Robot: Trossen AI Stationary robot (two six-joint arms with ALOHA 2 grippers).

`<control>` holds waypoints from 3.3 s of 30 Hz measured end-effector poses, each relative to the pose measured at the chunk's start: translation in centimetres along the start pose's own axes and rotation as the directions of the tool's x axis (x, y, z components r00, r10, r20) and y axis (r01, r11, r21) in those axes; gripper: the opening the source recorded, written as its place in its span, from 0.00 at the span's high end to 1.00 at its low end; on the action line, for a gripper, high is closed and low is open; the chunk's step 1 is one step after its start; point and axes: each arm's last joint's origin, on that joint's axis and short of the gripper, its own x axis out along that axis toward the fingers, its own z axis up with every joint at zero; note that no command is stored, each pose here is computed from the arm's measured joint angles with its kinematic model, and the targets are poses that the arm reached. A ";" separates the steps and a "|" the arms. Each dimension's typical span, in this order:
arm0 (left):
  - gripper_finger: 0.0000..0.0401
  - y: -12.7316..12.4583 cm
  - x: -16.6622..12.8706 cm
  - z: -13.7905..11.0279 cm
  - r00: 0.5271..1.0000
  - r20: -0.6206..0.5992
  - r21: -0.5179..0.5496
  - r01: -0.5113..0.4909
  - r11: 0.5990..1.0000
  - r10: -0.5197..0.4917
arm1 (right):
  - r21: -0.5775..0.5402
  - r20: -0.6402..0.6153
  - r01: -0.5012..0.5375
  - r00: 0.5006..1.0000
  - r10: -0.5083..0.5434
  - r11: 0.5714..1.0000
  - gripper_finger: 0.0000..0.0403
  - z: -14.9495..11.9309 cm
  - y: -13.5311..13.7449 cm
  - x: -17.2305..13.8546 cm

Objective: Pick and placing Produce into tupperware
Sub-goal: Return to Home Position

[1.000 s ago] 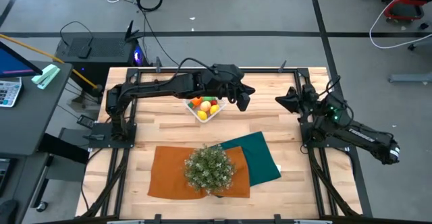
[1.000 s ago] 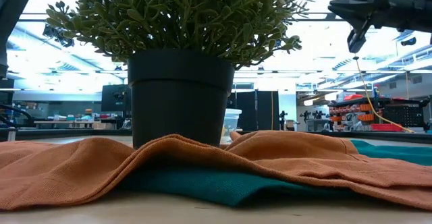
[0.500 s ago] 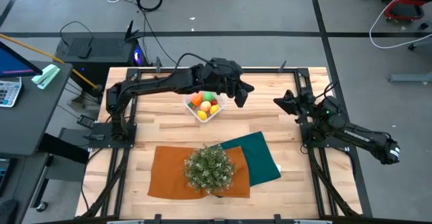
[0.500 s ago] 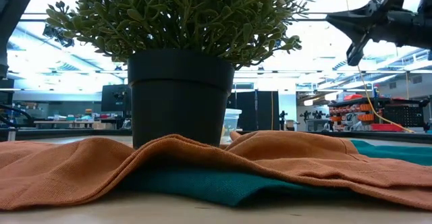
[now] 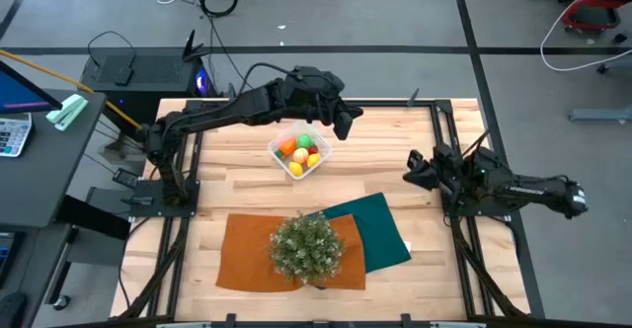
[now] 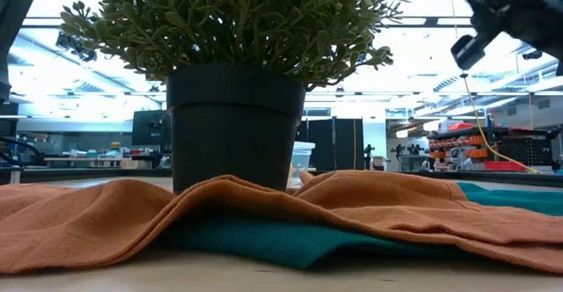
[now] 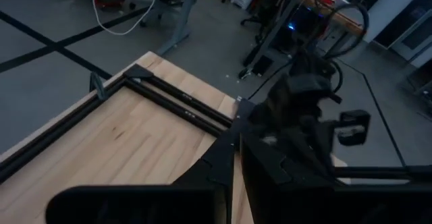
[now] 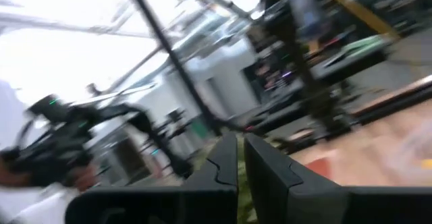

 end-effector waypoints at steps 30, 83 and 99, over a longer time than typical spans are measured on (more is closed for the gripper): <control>0.90 -0.7 -0.9 -0.1 1.000 -0.024 -0.004 0.004 1.000 -0.004 | -0.567 -0.185 0.086 0.956 -0.228 0.819 1.00 -2.8 0.3 0.5; 0.96 -1.3 0.5 -7.7 0.589 0.735 0.271 0.197 0.942 -0.335 | -0.475 -0.269 0.189 0.899 -0.347 0.859 1.00 -4.1 -0.7 -0.1; 0.98 1.8 -10.3 -14.4 0.584 0.734 0.285 0.198 0.938 -0.346 | -0.475 -0.269 0.189 0.899 -0.346 0.859 1.00 -4.1 -0.7 -0.1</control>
